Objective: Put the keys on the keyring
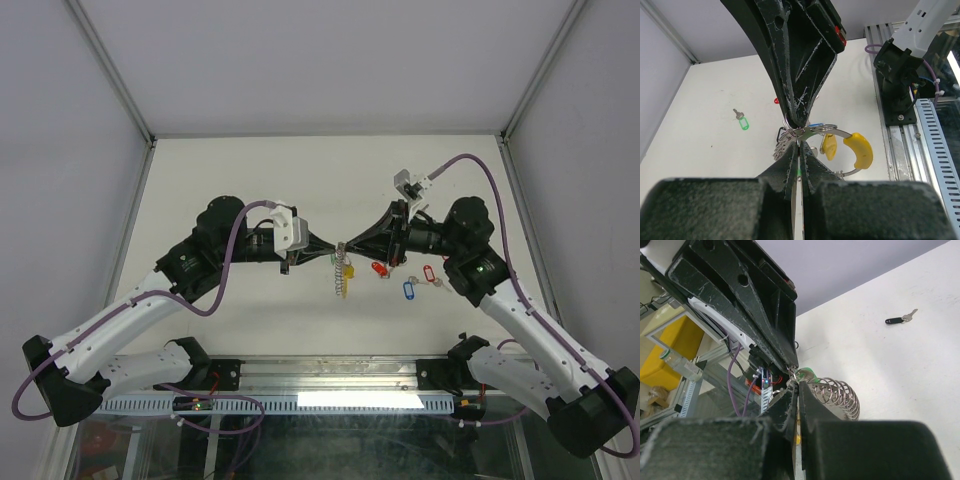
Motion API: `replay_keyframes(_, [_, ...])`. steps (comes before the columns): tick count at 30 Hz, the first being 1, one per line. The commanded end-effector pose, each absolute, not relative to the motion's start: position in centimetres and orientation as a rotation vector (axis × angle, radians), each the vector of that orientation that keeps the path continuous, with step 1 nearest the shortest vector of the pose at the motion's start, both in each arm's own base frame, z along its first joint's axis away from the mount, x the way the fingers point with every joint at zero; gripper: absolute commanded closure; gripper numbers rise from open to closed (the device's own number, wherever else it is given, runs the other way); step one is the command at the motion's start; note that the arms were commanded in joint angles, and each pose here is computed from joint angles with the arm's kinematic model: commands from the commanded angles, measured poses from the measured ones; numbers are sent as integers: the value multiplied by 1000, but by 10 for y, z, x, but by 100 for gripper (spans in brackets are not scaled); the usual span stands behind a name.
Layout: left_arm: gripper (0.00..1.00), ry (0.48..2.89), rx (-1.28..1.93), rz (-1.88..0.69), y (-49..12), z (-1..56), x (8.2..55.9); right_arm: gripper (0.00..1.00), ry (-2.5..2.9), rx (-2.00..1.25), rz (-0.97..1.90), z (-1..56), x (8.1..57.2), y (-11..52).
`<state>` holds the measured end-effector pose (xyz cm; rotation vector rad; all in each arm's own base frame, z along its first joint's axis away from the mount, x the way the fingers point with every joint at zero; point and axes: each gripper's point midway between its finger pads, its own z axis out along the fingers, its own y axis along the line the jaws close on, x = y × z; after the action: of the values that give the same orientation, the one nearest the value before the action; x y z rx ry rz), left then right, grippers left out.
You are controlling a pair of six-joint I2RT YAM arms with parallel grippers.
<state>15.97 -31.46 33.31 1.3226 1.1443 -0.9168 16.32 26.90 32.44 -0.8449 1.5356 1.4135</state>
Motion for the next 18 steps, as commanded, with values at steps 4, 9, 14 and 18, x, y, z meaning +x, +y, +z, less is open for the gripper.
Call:
replay_keyframes(4, [100, 1105, 1304, -886, -313, 343, 160, 100, 1394, -699, 1480, 361, 164, 265])
replay_keyframes(9, [100, 1107, 1292, -884, -314, 343, 163, 100, 1329, -621, 1548, 372, 162, 263])
replay_keyframes(14, [100, 1103, 1278, -886, -315, 345, 164, 100, 1298, -551, 1572, 376, 165, 261])
replay_keyframes(18, [98, 1097, 1276, -899, -316, 346, 163, 100, 1271, -517, 1576, 379, 167, 259])
